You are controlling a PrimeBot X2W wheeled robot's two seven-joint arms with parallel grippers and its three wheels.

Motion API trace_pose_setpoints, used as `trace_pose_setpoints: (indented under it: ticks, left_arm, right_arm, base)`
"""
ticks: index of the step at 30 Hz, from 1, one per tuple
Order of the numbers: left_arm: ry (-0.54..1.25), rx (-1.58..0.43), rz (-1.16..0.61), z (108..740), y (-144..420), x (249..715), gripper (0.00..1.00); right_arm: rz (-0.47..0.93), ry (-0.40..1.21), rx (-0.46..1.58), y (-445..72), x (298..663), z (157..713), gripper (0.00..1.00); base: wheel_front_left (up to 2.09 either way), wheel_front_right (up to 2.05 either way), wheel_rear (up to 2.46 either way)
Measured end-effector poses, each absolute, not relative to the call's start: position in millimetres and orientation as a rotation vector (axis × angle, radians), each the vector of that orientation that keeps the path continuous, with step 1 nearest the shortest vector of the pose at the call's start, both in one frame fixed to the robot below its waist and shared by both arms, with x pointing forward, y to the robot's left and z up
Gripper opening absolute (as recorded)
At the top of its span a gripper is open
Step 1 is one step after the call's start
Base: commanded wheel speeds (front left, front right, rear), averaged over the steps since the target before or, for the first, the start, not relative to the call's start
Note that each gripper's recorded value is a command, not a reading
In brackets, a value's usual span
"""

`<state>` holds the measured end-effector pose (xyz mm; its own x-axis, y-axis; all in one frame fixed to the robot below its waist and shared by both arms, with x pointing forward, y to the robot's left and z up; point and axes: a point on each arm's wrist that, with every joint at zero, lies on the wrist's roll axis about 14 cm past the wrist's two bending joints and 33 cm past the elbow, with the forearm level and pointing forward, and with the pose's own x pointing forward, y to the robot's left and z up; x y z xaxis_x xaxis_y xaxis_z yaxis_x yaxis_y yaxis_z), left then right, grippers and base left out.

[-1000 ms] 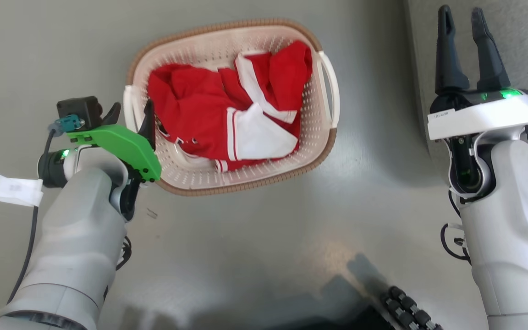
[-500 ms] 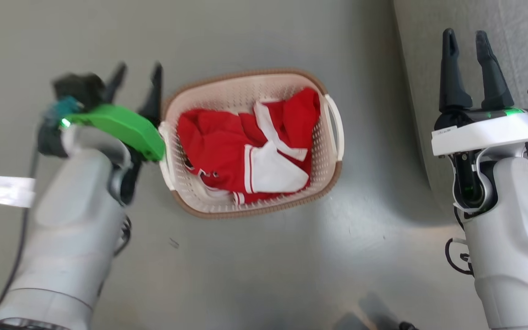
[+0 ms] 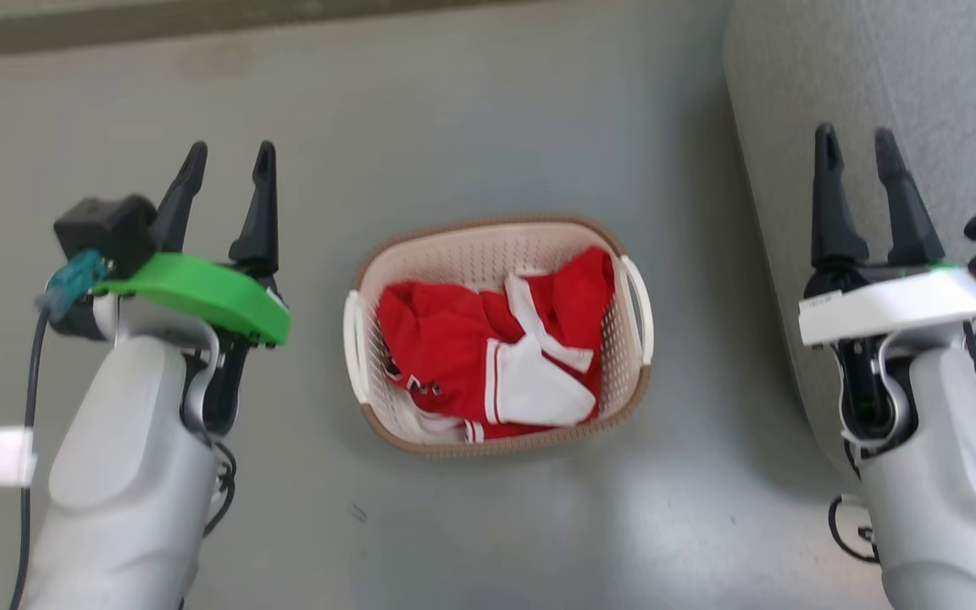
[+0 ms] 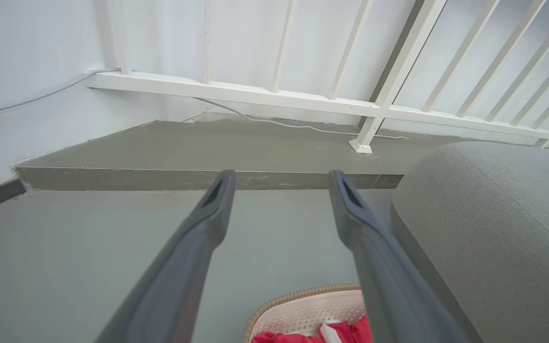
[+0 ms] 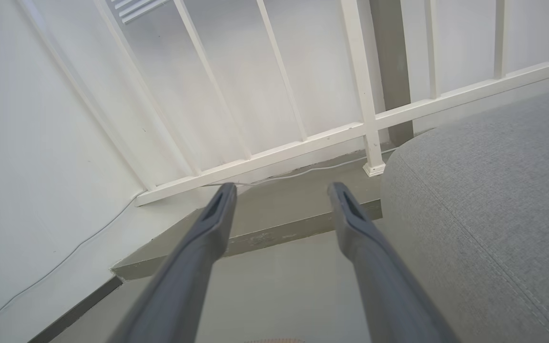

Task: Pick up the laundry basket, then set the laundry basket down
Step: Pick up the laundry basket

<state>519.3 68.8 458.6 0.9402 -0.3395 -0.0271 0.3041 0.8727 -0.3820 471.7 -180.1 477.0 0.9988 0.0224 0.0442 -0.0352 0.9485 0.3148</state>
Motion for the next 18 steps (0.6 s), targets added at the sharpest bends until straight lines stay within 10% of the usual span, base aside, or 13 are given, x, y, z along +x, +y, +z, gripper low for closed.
trace_pose_setpoints:
  ticks: [18]
  left_arm:
    - [-0.049, -0.31, -0.236, 509, 108, 437, 1.0]
  right_arm:
    - [0.054, -0.085, 0.303, -172, 411, 506, 1.0]
  base:
    - [0.0, 0.0, 0.0]
